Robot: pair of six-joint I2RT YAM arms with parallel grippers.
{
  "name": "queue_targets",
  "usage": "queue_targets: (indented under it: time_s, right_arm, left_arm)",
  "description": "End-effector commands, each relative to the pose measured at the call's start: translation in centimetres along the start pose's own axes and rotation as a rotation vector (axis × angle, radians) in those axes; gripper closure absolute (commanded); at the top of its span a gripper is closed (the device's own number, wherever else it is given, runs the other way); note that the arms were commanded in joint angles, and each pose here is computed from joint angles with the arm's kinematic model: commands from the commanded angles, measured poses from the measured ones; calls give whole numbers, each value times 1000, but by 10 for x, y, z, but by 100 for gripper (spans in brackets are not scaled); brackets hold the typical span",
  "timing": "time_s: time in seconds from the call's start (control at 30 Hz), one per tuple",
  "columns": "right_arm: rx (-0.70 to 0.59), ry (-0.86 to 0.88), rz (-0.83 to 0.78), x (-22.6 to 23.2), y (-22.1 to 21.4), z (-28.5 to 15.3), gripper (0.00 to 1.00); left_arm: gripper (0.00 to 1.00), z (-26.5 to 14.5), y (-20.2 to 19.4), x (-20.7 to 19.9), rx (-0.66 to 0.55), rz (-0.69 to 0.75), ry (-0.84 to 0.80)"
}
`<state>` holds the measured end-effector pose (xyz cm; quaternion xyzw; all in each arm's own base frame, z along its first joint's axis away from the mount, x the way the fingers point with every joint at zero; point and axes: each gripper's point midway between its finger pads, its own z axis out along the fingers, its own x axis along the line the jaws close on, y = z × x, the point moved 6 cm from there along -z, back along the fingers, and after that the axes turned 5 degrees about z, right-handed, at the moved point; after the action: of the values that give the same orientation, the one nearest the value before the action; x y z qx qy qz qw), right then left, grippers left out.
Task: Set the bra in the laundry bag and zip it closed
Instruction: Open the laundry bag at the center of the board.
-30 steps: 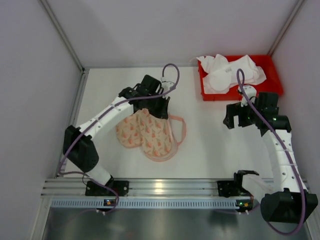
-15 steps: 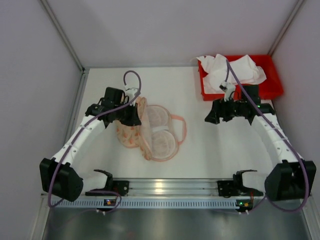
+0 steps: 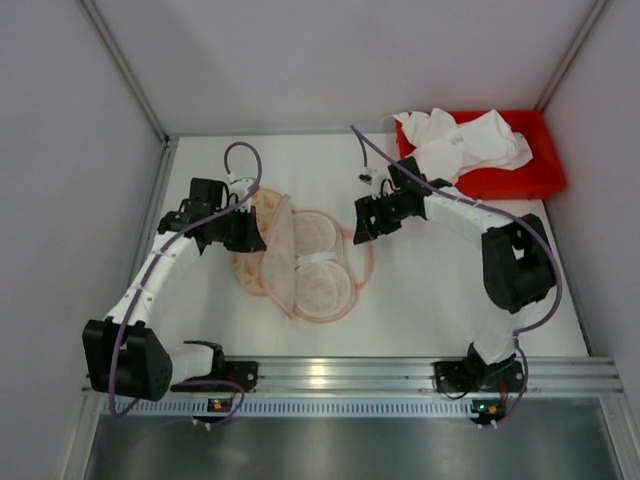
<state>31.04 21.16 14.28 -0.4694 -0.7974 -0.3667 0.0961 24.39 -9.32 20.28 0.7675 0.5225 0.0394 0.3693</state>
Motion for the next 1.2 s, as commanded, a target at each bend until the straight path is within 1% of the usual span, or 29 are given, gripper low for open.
queue_targets:
  time_s: [0.0,0.07,0.13,0.3,0.4,0.47,0.5,0.6,0.63,0.67,0.7,0.73,0.77,0.8,0.83,0.87,0.9,0.97,1.0,1.1,1.17]
  right_arm:
    - [-26,-2,-12,6,19,25,32]
    - [18,1,-12,7,12,42,33]
    - [30,3,-23,10,12,50,33]
    - [98,12,-47,21,3,78,34]
    - [126,-2,-32,17,-2,89,37]
    - [149,8,-17,15,-7,95,42]
    - [150,14,-13,16,-7,97,44]
    - [168,9,-20,13,-11,102,64]
    - [173,7,-25,12,-12,103,77]
    - [175,5,-28,11,-13,102,83]
    - [181,6,-36,10,-15,101,88]
    - [186,6,-39,11,-16,99,98]
    - [176,7,-50,13,-15,95,100]
    - [179,6,-60,13,-18,93,100]
    - [168,7,-66,15,-16,87,100]
    - [168,4,-67,16,-18,85,100]
    - [169,8,-95,15,-19,83,100]
    - [170,10,-107,16,-21,79,100]
    - [169,10,-109,16,-21,78,100]
    - [171,12,-116,16,-22,78,100]
    - [172,12,-117,15,-22,79,100]
  left_arm:
    - [100,1,-1,4,-15,6,-11]
    - [100,4,-3,8,-3,15,-2]
    - [100,8,-5,11,14,16,5]
    - [100,13,-11,21,37,-32,-7]
    - [100,11,-12,31,32,-82,2]
    - [100,8,-14,41,27,-115,21]
    - [100,8,-15,43,25,-120,27]
    - [100,2,-18,52,14,-133,55]
    - [100,-1,-17,54,3,-124,61]
    - [100,-5,-16,58,-12,-135,74]
    - [95,-9,-12,61,-31,-136,84]
    - [92,-15,-8,63,-59,-144,78]
    - [87,-24,-6,74,-92,-176,101]
    - [75,-33,2,79,-128,-181,107]
    - [67,-38,7,85,-151,-201,97]
    - [65,-47,10,99,-182,-241,120]
    - [63,-50,21,110,-196,-250,124]
    - [61,-55,28,130,-211,-299,143]
    - [61,-53,38,143,-211,-323,139]
    - [57,-47,46,170,-207,-378,132]
    - [55,-29,51,193,-178,-406,119]
